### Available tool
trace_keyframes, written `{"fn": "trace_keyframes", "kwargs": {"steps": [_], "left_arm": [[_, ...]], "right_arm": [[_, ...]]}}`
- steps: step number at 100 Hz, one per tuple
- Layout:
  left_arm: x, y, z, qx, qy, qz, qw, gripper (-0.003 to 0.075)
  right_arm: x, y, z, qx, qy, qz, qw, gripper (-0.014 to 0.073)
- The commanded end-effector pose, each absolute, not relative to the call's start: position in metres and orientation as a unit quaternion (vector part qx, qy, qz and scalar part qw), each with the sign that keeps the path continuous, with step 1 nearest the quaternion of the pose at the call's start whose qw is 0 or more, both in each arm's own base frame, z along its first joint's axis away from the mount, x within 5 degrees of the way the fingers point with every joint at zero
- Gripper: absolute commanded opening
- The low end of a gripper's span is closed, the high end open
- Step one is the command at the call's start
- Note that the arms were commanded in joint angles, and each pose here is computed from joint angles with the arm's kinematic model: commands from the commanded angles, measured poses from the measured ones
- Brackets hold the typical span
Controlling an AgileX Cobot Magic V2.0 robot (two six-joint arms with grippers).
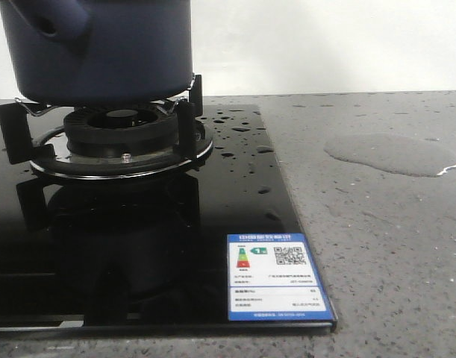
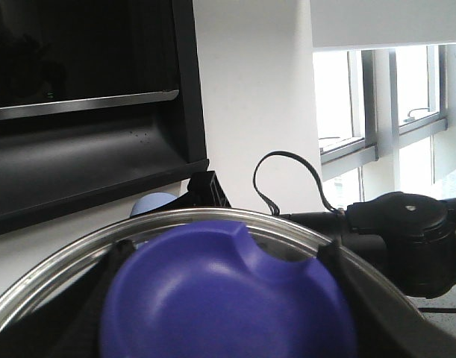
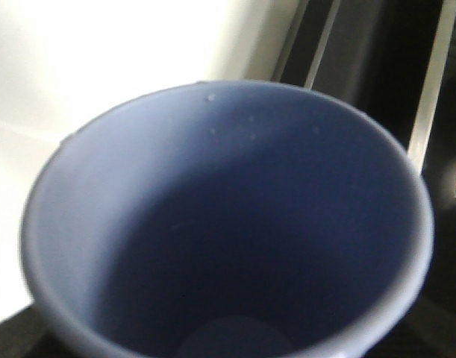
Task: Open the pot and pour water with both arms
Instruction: 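Tilt the cup with the right gripper to pour water into the pot, then lower the cup back onto the counter and open the right gripper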
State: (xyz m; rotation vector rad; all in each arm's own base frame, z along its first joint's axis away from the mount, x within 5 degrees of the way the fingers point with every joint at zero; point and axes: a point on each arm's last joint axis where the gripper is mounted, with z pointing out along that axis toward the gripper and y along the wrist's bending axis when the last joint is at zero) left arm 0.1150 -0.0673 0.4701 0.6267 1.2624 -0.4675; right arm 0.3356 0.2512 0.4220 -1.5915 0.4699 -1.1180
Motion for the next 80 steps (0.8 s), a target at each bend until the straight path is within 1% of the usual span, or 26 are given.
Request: {"fn": "trace_keyframes", "kwargs": {"steps": [1,2,3,8,12,14,18,23,34,44,53,60,66,69,73,74,80], "left_arm": [[0.109,-0.065,0.485,0.255,0.555,-0.237,0.755,0.0263],[0.109,-0.065,0.485,0.255,0.555,-0.237,0.755,0.0263],[0.109,-0.065,0.485,0.255,0.555,-0.237,0.755,0.0263],[0.109,-0.065,0.485,0.255,0.555,-0.237,0.755,0.0263],[0.109,-0.065,0.485,0.256,0.555,-0.237,0.755,0.0263],[0.109,-0.065,0.485,0.256,0.555,-0.237,0.755,0.0263],[0.109,-0.065,0.485,0.256,0.555,-0.237,0.755,0.0262],[0.109,-0.066,0.485,0.257,0.555,-0.238,0.755,0.0262],[0.109,-0.066,0.484,0.26,0.555,-0.24,0.753,0.0262],[0.109,-0.066,0.484,0.26,0.555,-0.24,0.753,0.0262],[0.109,-0.066,0.484,0.26,0.555,-0.24,0.753,0.0262],[0.109,-0.066,0.484,0.261,0.555,-0.238,0.753,0.0263],[0.109,-0.066,0.484,0.264,0.556,-0.233,0.753,0.0262],[0.109,-0.066,0.484,0.264,0.556,-0.233,0.753,0.0262],[0.109,-0.066,0.484,0.264,0.556,-0.233,0.753,0.0262],[0.109,-0.066,0.484,0.264,0.556,-0.233,0.753,0.0262],[0.109,-0.066,0.484,0.264,0.556,-0.233,0.753,0.0262]], "right_arm": [[0.32,0.24,0.458,-0.632,0.204,-0.474,0.578,0.0234],[0.32,0.24,0.458,-0.627,0.222,-0.457,0.59,0.0234],[0.32,0.24,0.458,-0.627,0.224,-0.453,0.593,0.0234],[0.32,0.241,0.455,-0.607,0.286,-0.389,0.632,0.0234],[0.321,0.241,0.454,-0.58,0.345,-0.326,0.662,0.0234],[0.321,0.241,0.452,-0.566,0.374,-0.297,0.672,0.0234],[0.321,0.241,0.45,-0.539,0.419,-0.255,0.684,0.0234],[0.322,0.237,0.449,-0.505,0.472,-0.234,0.684,0.0234],[0.319,0.229,0.446,-0.443,0.562,-0.214,0.665,0.0234],[0.313,0.21,0.451,-0.367,0.645,-0.173,0.647,0.0234],[0.309,0.185,0.457,-0.31,0.695,-0.14,0.633,0.0233],[0.304,0.16,0.46,-0.274,0.715,-0.108,0.634,0.0233],[0.295,0.139,0.462,-0.249,0.714,-0.076,0.649,0.0233],[0.292,0.127,0.455,-0.237,0.719,-0.064,0.651,0.0233],[0.283,0.115,0.454,-0.225,0.709,-0.046,0.667,0.0233],[0.284,0.11,0.447,-0.222,0.713,-0.046,0.663,0.0233],[0.27,0.092,0.438,-0.206,0.697,-0.021,0.687,0.0233]]}}
